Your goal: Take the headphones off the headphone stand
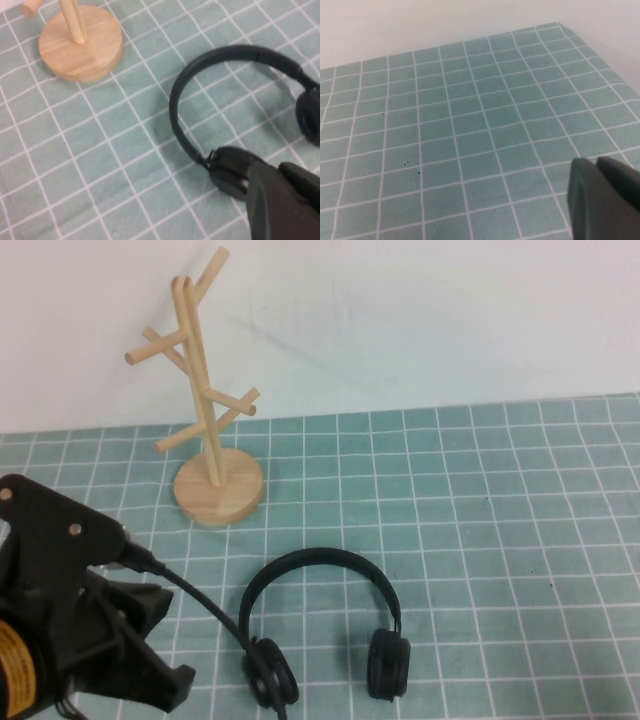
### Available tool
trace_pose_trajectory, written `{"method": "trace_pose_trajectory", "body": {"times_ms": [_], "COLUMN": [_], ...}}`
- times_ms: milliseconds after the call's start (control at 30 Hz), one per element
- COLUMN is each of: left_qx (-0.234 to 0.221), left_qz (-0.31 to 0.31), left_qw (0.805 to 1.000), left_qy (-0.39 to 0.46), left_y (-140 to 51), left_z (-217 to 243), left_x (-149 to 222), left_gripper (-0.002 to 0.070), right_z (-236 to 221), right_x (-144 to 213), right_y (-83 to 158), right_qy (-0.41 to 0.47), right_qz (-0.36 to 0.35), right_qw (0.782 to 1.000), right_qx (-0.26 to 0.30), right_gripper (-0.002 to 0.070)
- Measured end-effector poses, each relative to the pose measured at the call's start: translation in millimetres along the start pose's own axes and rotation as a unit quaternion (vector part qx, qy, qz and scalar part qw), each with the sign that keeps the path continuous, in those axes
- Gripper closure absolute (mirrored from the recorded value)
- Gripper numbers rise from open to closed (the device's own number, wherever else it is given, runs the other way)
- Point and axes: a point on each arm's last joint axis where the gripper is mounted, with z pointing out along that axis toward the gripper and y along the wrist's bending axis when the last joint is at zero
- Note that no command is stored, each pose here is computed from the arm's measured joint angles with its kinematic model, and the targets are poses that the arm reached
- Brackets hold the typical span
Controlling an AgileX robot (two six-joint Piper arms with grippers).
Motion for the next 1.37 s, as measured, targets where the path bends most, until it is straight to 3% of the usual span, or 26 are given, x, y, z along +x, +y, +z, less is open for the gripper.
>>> {"method": "trace_pose_trajectory", "body": {"times_ms": [200,300,433,567,733,1133,1367], "left_qx": [0.041,0.032,-0.032,-0.123,-0.185,-0.173,-0.172], "left_qz": [-0.036,-0.075,-0.08,-0.09,-0.098,-0.133,-0.135], "left_qw": [0.996,0.989,0.967,0.929,0.902,0.95,0.953], "left_qy": [-0.075,-0.126,-0.239,-0.338,-0.377,-0.223,-0.212], "left_y": [3.0,15.1,30.4,39.4,39.3,35.8,35.4], "left_z": [-2,-2,-10,-19,-21,-3,-2], "left_x": [25,54,85,111,138,166,167], "left_gripper": [0.0678,0.0678,0.0678,0.0678,0.0678,0.0678,0.0678], "right_z": [0,0,0,0,0,0,0], "right_x": [0,0,0,0,0,0,0], "right_y": [0,0,0,0,0,0,0], "right_qy": [0.0,0.0,0.0,0.0,0.0,-0.001,-0.001], "right_qz": [0.0,0.0,0.0,0.0,0.0,0.0,0.0], "right_qw": [1.0,1.0,1.0,1.0,1.0,1.0,1.0], "right_qx": [0.0,0.0,0.0,0.0,0.0,0.0,0.0], "right_gripper": [0.0685,0.0685,0.0685,0.0685,0.0685,0.0685,0.0685]}}
